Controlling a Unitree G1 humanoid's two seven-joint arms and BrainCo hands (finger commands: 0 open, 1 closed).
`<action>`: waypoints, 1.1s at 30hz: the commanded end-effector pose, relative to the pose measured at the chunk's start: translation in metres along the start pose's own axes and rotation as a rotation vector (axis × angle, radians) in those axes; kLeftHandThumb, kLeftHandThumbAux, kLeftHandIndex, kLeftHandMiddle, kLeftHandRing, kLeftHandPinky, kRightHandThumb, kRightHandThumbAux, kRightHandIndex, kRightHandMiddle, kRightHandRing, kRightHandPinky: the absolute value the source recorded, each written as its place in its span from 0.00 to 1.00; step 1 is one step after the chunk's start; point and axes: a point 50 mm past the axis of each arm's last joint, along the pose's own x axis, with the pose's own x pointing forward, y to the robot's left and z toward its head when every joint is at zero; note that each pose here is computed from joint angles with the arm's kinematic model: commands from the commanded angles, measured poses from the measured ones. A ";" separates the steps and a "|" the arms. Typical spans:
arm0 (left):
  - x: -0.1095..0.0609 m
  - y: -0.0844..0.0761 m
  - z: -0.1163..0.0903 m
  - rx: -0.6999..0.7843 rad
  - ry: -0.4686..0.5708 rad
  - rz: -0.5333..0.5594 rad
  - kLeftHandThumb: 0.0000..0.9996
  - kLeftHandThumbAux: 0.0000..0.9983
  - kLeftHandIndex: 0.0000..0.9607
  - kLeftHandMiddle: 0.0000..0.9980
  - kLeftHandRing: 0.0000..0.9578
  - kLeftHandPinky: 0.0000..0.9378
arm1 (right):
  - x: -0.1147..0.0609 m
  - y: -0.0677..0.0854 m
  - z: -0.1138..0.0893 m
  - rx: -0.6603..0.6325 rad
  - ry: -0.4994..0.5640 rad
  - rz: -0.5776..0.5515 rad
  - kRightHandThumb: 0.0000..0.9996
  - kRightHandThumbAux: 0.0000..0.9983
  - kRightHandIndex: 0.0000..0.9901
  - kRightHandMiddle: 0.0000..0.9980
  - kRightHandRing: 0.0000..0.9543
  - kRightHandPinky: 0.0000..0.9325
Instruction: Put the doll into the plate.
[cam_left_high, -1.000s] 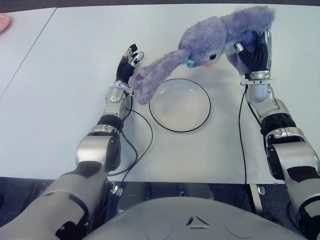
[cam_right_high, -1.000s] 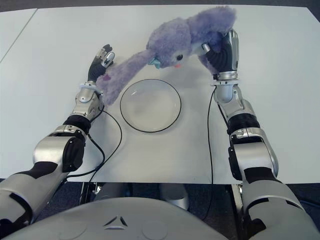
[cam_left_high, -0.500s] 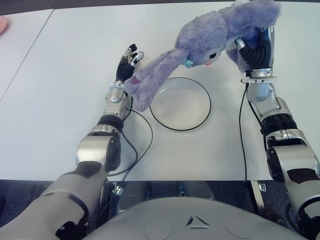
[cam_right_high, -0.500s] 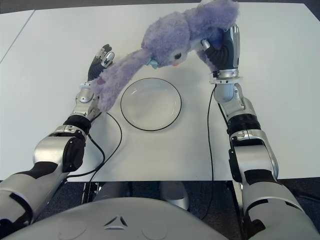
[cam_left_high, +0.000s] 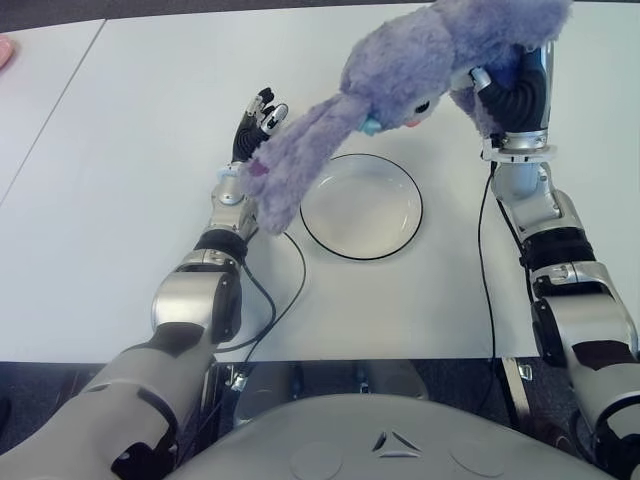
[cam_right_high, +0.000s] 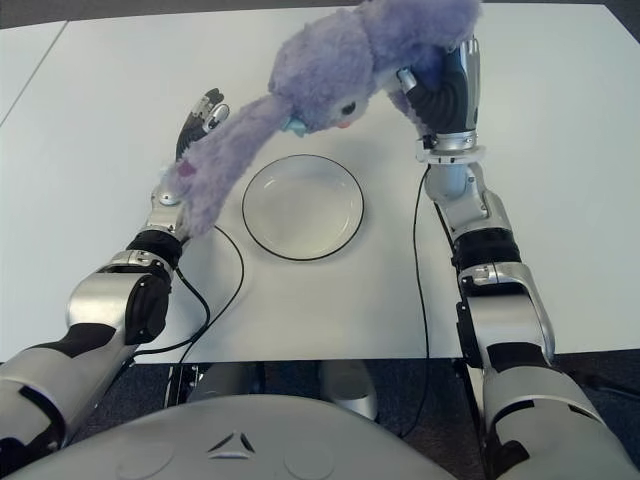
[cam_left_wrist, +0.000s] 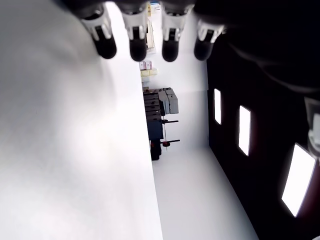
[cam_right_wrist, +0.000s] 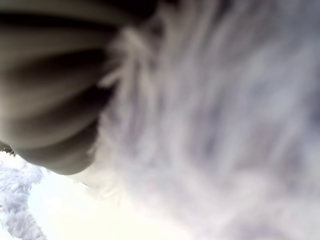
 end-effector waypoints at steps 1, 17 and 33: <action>-0.091 -0.018 -0.123 -0.074 0.575 0.000 0.00 0.44 0.00 0.07 0.04 0.01 | -0.031 0.028 0.018 0.051 0.023 0.086 0.68 0.73 0.44 0.89 0.93 0.94; -0.091 -0.018 -0.122 -0.071 0.569 -0.002 0.00 0.44 0.00 0.06 0.04 0.01 | -0.039 0.042 0.030 0.122 -0.043 0.241 0.69 0.73 0.44 0.89 0.92 0.92; -0.091 -0.021 -0.122 -0.077 0.563 0.000 0.00 0.42 0.00 0.06 0.04 0.02 | -0.040 0.052 0.038 0.195 -0.067 0.343 0.70 0.73 0.44 0.89 0.92 0.93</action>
